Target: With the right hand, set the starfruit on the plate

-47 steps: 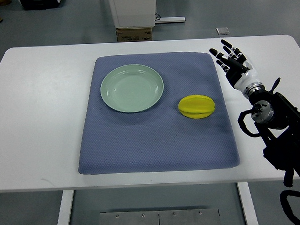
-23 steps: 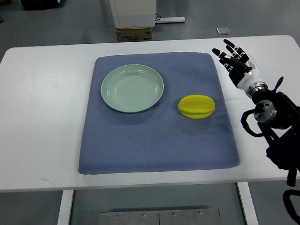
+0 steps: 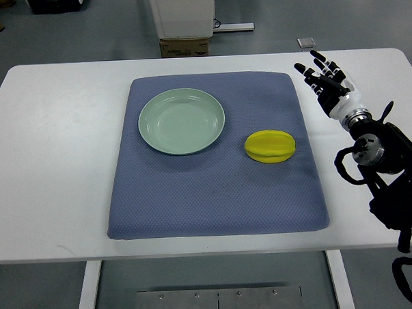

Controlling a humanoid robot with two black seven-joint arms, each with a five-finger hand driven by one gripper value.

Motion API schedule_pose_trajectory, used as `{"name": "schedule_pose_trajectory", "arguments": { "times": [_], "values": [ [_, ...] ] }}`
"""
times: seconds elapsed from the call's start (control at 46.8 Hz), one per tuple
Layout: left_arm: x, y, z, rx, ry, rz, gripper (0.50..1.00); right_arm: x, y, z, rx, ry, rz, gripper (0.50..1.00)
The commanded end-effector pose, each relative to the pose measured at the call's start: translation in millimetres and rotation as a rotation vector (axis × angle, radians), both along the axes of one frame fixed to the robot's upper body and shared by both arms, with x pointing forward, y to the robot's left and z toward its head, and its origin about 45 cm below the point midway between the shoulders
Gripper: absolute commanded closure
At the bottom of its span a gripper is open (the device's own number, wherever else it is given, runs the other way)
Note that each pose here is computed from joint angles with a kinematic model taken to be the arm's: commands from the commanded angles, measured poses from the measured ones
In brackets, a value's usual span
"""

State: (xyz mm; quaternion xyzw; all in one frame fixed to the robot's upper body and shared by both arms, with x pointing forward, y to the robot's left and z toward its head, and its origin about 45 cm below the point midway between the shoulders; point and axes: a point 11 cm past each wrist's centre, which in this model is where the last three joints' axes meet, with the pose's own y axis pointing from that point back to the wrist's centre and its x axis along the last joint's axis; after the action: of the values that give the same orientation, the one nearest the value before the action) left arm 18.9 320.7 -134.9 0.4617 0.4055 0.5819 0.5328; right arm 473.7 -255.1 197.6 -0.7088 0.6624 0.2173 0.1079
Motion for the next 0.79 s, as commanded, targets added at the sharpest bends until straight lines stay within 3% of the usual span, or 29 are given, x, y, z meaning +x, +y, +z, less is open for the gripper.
{"name": "schedule_pose_trajectory", "arguments": {
  "times": [0.0, 0.385, 0.77],
  "values": [
    [0.0, 0.0, 0.0, 0.0, 0.0, 0.0, 0.5, 0.0, 0.2, -0.2, -0.011, 0.002, 0.007, 0.5],
    [0.0, 0.0, 0.0, 0.0, 0.0, 0.0, 0.5, 1.7, -1.3, 1.7, -0.032, 0.008, 0.017, 0.5],
    [0.0, 0.0, 0.0, 0.0, 0.0, 0.0, 0.5, 8.4, -9.3, 30.1, -0.086, -0.073, 0.109, 0.5]
  ]
}}
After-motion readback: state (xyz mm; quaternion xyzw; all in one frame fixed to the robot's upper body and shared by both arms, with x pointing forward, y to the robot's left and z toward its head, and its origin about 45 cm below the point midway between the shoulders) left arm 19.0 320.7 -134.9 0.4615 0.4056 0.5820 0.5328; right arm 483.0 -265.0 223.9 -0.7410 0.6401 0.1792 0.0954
